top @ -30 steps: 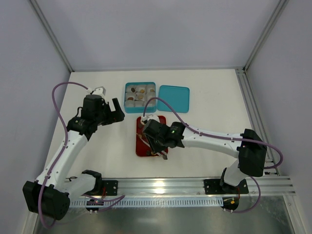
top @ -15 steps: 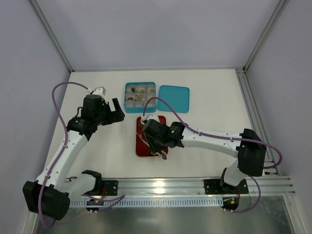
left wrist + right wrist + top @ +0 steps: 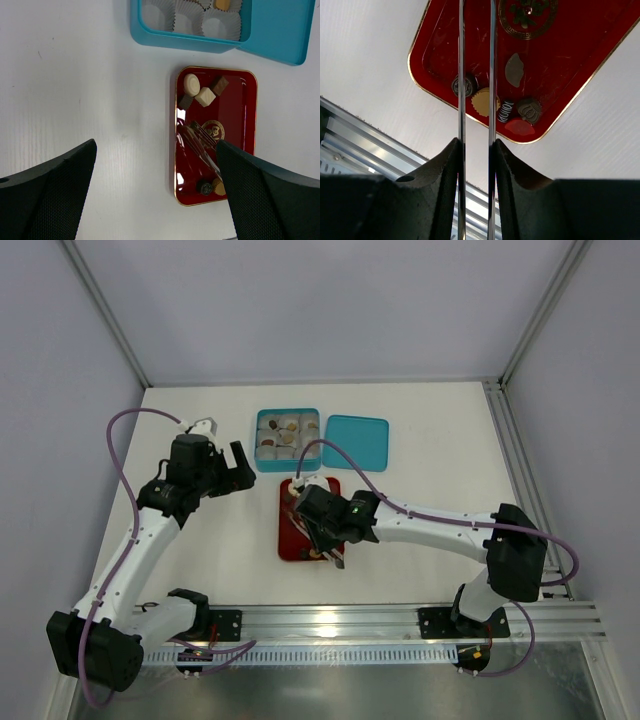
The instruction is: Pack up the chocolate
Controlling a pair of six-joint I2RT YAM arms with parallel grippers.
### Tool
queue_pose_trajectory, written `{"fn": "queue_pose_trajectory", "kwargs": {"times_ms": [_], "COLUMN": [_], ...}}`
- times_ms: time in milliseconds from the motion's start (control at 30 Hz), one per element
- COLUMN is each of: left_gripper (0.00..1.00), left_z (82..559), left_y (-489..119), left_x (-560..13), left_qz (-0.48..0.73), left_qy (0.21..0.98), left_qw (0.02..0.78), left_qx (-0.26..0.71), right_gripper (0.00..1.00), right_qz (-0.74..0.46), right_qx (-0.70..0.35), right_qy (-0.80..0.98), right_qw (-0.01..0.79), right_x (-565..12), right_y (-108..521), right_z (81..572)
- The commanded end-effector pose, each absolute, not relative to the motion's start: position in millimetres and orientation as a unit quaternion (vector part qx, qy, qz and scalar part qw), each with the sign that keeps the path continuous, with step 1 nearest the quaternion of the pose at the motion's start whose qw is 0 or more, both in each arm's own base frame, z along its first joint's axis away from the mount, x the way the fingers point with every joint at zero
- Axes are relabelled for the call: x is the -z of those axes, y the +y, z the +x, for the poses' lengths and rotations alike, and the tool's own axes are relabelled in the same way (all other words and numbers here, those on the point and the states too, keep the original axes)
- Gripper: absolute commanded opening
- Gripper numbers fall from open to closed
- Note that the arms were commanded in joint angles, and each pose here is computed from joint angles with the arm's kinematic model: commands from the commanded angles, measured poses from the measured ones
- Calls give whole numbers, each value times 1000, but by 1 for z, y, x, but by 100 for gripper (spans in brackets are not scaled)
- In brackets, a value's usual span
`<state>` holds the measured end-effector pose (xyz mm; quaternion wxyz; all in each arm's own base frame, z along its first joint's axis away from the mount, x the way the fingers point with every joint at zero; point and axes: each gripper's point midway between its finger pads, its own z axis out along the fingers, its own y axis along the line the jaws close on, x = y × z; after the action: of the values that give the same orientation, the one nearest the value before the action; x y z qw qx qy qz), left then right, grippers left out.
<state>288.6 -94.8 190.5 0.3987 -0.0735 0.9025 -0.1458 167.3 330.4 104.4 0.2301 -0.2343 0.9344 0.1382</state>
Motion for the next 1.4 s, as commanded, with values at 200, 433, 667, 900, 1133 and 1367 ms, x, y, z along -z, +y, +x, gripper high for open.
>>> {"fn": "queue_pose_trajectory", "kwargs": {"times_ms": [200,433,667,900,1133,1367], "left_gripper": [100,100,100,100,100,100], "left_z": [289,289,289,289,289,289], "left_y": [-94,-94,-94,-93,-94,-94], "left_x": [-193,-192,-192,-191,-191,-192], "left_qz": [-74,-74,-74,-75,-74,-74], "left_qy": [900,900,901,901,901,901], "left_qw": [405,403,403,402,402,403], "left_qx": [146,146,146,145,146,146], "right_gripper": [33,33,33,33,33,33], "right_qz": [-201,-193,-189,-185,-171,-157], "right_qx": [-155,-163,-168,-177,-197,-209], "right_qy": [926,923,923,920,911,902], "right_qw": [281,290,291,297,318,343], "right_x": [-149,-158,-161,-169,-193,-218], "right_y": [315,311,310,310,310,313], "right_z": [180,183,186,194,221,259]}}
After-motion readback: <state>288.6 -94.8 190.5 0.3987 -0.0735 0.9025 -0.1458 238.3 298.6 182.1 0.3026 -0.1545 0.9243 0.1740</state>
